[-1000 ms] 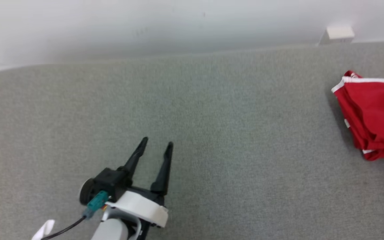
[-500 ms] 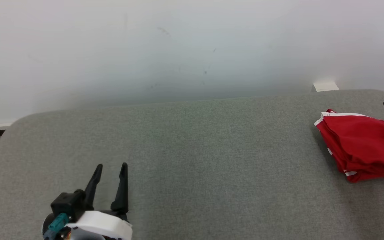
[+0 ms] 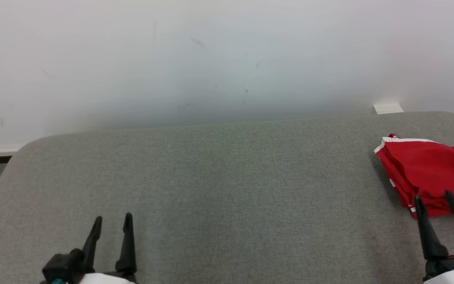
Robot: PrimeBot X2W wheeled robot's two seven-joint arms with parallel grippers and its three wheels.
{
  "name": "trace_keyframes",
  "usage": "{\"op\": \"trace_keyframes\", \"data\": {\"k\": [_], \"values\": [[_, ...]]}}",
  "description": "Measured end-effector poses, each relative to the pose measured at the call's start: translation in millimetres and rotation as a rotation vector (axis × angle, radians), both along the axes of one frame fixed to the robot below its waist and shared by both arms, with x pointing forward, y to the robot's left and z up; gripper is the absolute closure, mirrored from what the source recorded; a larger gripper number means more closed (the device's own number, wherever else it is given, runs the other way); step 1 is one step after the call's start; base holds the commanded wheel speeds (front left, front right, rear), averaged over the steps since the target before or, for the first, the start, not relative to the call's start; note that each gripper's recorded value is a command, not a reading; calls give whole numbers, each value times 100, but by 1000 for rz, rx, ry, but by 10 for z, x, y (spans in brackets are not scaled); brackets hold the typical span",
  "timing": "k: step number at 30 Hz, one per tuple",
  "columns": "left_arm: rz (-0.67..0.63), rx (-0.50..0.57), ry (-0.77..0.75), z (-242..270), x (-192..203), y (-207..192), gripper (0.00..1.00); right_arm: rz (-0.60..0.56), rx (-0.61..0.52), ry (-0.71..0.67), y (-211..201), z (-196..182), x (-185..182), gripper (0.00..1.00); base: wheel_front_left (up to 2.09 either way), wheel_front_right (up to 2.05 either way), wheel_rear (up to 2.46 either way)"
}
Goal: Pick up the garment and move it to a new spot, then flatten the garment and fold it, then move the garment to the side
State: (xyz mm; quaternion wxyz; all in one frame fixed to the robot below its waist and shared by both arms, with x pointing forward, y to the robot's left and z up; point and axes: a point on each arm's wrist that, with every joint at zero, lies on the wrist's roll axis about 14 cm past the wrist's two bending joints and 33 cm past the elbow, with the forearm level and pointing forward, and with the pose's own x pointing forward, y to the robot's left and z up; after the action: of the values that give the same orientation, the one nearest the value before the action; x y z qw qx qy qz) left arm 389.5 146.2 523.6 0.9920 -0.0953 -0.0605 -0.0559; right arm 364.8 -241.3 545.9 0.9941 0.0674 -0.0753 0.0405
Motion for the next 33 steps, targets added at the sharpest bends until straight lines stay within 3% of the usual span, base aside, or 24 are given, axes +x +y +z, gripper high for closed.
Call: {"op": "trace_keyframes", "data": {"k": [7, 32, 33], "values": [[-43, 52, 26, -117, -67, -128, 0, -35, 42, -8, 146, -86, -147, 0, 0, 0, 0], [-58, 58, 38, -161, -106, -179, 0, -15, 57, 16, 282, -181, -153, 0, 0, 0, 0], [-61, 56, 39, -163, -106, -187, 100, -16, 57, 16, 279, -181, -155, 100, 0, 0, 0]]}}
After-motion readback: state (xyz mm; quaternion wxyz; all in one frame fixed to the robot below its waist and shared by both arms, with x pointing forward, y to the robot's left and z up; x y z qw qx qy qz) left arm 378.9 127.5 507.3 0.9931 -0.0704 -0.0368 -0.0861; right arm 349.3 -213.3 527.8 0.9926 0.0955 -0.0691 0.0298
